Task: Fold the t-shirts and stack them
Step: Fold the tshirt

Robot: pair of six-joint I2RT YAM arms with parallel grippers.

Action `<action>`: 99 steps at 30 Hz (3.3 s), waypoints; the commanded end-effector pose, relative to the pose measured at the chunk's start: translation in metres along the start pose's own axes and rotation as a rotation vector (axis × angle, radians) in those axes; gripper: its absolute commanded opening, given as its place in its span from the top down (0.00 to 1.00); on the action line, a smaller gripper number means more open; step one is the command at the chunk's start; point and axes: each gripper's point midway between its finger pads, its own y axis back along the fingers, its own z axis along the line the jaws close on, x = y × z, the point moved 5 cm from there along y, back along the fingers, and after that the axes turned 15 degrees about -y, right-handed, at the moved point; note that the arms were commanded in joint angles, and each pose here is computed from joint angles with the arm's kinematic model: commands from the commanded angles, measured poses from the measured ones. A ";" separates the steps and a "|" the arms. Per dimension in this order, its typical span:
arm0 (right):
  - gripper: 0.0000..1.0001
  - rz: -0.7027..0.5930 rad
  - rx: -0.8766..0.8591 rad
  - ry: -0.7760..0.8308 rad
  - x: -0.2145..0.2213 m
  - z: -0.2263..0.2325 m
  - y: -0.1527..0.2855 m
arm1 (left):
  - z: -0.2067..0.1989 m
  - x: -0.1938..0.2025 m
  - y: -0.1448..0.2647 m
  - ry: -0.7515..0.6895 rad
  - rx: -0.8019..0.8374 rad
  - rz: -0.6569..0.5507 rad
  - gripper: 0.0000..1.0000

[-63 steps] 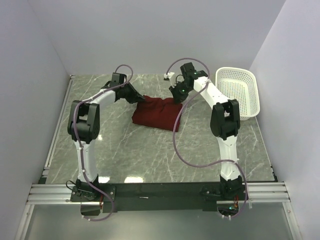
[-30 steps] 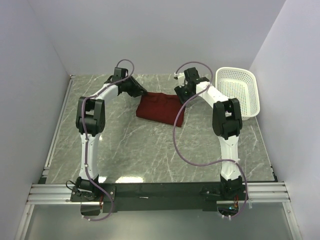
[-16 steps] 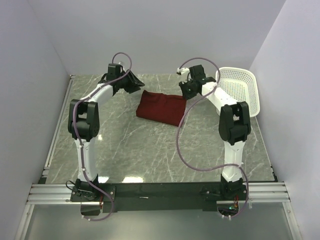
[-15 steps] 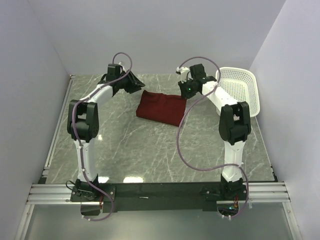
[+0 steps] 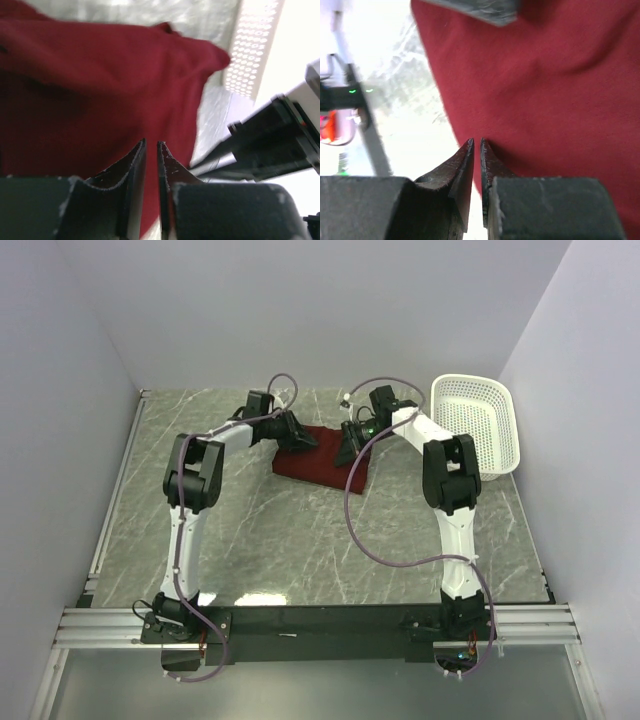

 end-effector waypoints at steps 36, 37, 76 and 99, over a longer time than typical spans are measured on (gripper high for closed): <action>0.84 0.066 0.117 -0.298 0.059 -0.043 -0.006 | 0.051 -0.136 0.035 0.099 -0.067 -0.360 0.71; 0.84 0.071 0.118 -0.290 0.060 -0.042 -0.006 | 0.050 -0.138 0.037 0.090 -0.069 -0.369 0.71; 1.00 -0.402 0.393 -0.553 -0.078 -0.082 0.044 | 0.024 0.072 0.045 -0.056 -0.030 -0.038 0.69; 0.57 -0.224 0.272 0.307 -0.008 0.057 0.142 | -0.008 -0.003 0.115 -0.318 -0.386 -0.266 0.28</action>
